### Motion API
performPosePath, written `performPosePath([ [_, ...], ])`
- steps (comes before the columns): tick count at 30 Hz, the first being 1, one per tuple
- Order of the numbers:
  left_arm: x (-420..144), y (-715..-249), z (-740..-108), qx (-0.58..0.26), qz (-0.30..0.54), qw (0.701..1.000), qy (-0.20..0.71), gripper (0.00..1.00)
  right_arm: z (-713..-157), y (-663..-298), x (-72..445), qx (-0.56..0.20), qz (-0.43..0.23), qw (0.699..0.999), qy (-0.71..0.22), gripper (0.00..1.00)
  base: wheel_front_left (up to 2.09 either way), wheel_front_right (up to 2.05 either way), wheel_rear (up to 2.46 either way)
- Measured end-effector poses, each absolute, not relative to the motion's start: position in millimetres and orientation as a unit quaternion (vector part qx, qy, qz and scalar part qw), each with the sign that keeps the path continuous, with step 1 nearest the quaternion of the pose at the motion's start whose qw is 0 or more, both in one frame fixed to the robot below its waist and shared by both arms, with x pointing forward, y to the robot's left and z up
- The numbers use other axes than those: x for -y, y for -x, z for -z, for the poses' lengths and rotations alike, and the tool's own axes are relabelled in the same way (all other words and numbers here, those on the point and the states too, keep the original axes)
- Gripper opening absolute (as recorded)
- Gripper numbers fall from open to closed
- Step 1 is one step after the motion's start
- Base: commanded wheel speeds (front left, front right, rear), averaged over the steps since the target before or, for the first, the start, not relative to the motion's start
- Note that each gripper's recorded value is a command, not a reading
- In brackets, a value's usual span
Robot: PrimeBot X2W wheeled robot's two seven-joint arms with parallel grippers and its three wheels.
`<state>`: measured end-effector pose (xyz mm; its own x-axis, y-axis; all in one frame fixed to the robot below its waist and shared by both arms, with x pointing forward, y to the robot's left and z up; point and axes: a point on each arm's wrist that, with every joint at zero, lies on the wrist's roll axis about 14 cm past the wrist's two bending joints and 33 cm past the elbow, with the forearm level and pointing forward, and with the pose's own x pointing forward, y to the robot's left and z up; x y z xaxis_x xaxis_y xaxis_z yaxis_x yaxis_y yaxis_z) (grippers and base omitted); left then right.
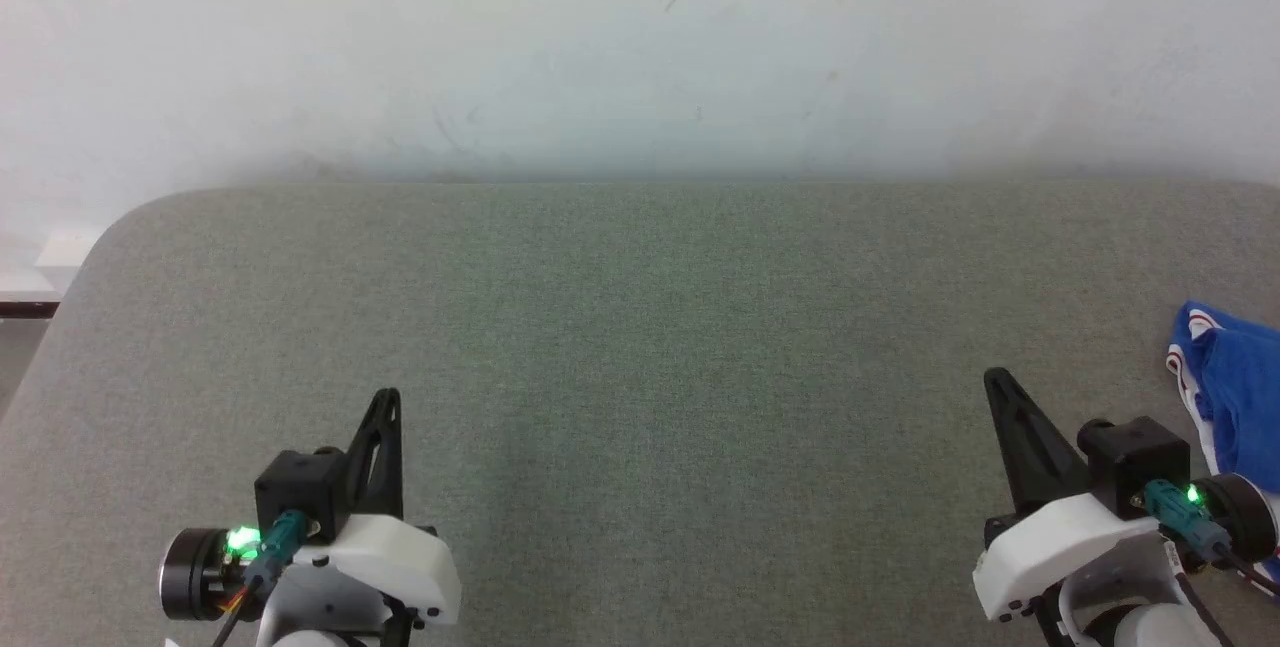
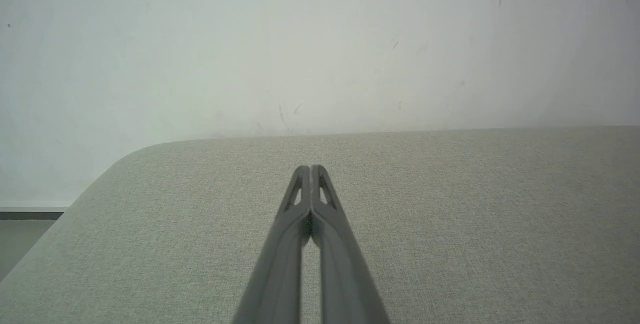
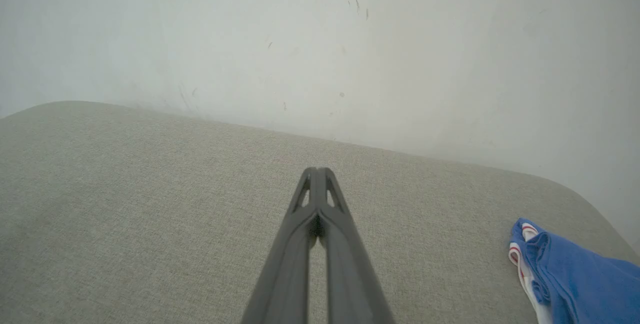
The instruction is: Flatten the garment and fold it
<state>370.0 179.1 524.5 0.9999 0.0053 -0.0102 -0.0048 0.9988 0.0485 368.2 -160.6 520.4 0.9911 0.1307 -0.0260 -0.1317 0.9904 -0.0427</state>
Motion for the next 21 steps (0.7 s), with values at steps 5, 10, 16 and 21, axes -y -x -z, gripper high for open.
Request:
performPosePath([
  [5,-179.1,-370.0,-524.5,-0.005,-0.003,1.0,-0.024,0.0,-520.4,-368.2,160.6,-0.012,-0.066,0.998,0.022,0.0,0.0,0.0,0.0],
  [10,-179.1,-370.0,-524.5,-0.005,-0.003,1.0,-0.024,0.0,-520.4,-368.2,160.6,-0.012,-0.066,0.998,0.022,0.0,0.0,0.0,0.0],
  [16,-179.1,-370.0,-524.5,-0.005,-0.003,1.0,-0.024,0.0,-520.4,-368.2,160.6,-0.012,-0.066,0.998,0.022,0.0,0.0,0.0,0.0],
  [21,-179.1,-370.0,-524.5,-0.005,-0.003,1.0,-0.024,0.0,-520.5,-368.2,160.6,-0.011,-0.066,0.998,0.022,0.0,0.0,0.0,0.0],
])
